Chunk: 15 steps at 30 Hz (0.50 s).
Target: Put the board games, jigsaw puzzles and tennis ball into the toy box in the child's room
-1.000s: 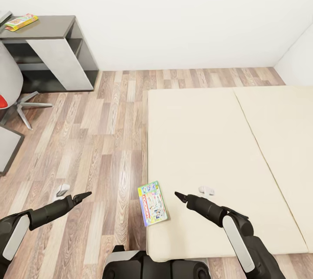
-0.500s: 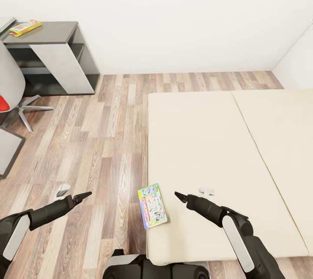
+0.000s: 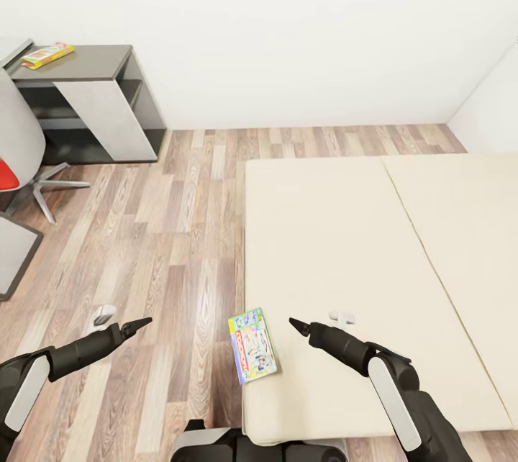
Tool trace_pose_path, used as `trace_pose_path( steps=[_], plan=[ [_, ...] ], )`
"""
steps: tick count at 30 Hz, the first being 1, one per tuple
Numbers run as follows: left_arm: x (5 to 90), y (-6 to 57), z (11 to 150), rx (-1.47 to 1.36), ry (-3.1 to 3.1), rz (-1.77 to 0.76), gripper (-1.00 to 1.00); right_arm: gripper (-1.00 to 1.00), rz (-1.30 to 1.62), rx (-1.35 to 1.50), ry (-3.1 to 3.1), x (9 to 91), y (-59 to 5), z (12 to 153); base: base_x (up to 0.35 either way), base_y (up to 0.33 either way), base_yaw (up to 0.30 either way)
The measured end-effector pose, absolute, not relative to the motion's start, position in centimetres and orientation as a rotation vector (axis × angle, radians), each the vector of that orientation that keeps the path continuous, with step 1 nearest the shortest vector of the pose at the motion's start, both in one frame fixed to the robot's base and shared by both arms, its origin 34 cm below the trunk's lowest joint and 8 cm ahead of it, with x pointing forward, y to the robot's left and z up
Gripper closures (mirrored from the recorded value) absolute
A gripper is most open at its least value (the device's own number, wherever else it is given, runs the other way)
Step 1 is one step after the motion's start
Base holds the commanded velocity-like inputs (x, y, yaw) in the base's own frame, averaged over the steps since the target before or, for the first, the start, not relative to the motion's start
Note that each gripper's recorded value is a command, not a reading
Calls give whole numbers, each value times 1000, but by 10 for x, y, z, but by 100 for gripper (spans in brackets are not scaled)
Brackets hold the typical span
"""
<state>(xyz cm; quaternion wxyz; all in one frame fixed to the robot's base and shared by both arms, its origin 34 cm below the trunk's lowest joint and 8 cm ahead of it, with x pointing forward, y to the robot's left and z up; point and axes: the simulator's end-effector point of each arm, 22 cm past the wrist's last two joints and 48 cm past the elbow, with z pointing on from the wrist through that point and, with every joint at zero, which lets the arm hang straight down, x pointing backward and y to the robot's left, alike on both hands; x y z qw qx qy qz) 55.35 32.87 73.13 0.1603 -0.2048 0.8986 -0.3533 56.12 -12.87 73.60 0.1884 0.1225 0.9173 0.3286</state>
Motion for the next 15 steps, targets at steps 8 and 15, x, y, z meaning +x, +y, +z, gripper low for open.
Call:
trace_pose_path(
  steps=[8,15],
  plan=[
    [557,329,737,-576,2556,-1010,-100,-100,923,338,2569,565,-129,742,0,0,0],
    [561,330,743,-566,2545,-1009,-100,-100,923,332,2559,567,-128,747,0,0,0]
  ],
)
